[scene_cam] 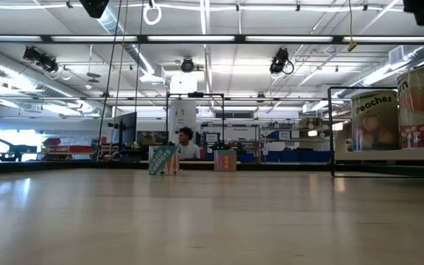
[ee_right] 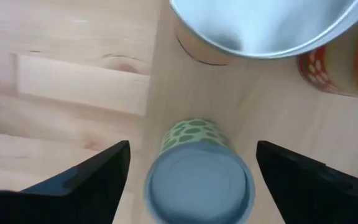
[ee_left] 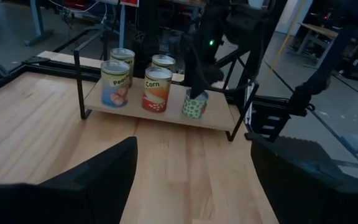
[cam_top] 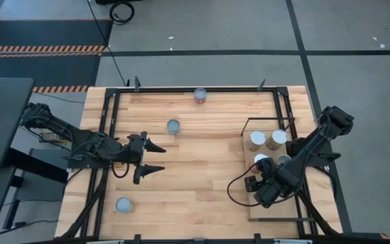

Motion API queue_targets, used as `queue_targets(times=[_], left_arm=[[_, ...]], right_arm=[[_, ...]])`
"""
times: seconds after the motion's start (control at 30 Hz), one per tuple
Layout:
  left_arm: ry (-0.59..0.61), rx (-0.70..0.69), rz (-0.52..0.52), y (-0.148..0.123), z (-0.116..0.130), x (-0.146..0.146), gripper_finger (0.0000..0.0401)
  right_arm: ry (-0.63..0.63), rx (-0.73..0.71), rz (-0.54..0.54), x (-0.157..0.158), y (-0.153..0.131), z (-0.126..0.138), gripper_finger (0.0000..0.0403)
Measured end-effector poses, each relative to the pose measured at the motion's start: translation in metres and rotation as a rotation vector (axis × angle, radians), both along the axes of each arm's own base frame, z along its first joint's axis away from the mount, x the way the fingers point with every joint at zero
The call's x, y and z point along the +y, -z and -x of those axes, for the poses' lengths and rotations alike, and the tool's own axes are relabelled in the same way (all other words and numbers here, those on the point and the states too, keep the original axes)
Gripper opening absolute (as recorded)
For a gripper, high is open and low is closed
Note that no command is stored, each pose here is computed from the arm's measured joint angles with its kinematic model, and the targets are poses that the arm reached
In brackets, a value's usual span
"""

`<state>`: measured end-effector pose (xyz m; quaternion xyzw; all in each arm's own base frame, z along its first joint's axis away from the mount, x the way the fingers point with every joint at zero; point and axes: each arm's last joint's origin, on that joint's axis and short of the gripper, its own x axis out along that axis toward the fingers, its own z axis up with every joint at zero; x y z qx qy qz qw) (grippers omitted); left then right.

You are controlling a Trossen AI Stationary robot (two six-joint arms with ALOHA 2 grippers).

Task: Pick and place cans onto a shelf
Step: Put the canned carrots on the shelf

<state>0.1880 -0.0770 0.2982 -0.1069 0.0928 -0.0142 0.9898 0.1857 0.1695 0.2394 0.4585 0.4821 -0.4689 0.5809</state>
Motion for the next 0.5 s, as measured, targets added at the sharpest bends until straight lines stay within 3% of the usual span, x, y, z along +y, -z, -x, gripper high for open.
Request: queue_targets(times=[0.23,0.43,0.5], left_arm=[[0.001,0.018,-0.027,0.002,0.000,0.001,0.0318],[-0.005,0.090,-0.074,0.009,0.002,0.002,0.0318],[-0.064,0.145,-0.115,0.016,0.003,0.006,0.0318]], right_arm=[[-0.042,-0.053,-0.010,0.004,-0.044,-0.005,0.0355],[-0.142,-0.275,0.042,0.005,-0.086,-0.025,0.0355],[-0.212,-0.365,0.092,0.003,-0.099,-0.037,0.0355]])
